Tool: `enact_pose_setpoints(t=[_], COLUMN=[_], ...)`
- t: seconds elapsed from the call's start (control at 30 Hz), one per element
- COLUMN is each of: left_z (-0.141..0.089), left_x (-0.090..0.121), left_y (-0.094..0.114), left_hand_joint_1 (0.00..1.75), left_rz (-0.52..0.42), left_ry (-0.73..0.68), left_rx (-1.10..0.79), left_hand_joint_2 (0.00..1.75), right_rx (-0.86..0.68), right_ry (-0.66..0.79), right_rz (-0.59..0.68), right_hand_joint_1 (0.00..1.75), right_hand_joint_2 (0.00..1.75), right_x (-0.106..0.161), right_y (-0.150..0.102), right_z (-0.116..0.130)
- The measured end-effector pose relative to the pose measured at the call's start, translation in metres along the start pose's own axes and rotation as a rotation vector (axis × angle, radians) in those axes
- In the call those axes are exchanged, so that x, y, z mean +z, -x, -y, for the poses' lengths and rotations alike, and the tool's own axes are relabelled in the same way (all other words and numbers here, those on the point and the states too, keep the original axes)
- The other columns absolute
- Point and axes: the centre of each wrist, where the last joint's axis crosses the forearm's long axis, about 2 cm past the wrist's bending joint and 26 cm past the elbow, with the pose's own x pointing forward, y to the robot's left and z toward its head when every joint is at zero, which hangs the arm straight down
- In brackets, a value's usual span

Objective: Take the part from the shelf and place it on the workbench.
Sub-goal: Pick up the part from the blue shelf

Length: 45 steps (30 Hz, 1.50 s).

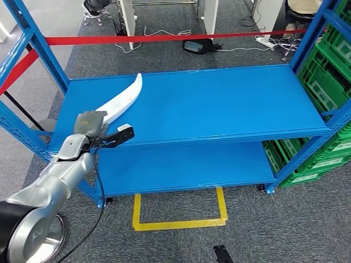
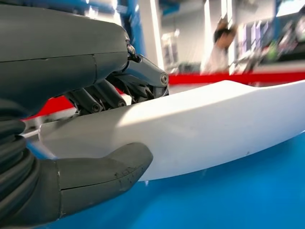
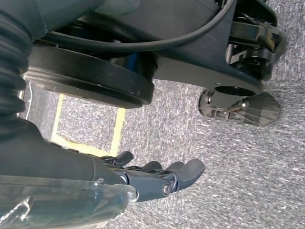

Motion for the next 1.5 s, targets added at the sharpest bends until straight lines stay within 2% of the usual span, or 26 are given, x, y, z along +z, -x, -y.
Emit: enact_pose_setpoints(t=[0.3,0.73,0.9,1.13,1.5], left_z=[-0.038,-0.075,-0.079,-0.082,-0.075], left_x=[-0.023,-0.033,-0.029,-0.024,-0.018], left_y=[-0.037,-0.084,-0.1,-0.119,-0.125], left_hand_joint_1=[1.75,1.75,1.75,1.75,1.75], left_rz=[0.197,0.363,0.399,0.445,0.467], left_ry=[-0.226,-0.385,-0.363,-0.378,-0.371], left_rx=[-0.011,0.021,0.104,0.108,0.088], left_hand_joint_2=[1.75,1.75,1.75,1.75,1.75], right_rx=[-0.05,-0.09,-0.102,-0.117,-0.122], right_ry=[0.008,0.019,0.021,0.024,0.031], right_rz=[-0.002,-0.008,-0.005,-0.009,-0.014], right_hand_joint_1=[0.0,0.0,0.0,0.0,0.0], right_hand_joint_2=[1.75,1.75,1.75,1.75,1.75], right_x=[0.001,0.001,0.001,0.001,0.001], right_y=[0.007,0.013,0.014,0.015,0.017], right_z=[0.0,0.0,0.0,0.0,0.004])
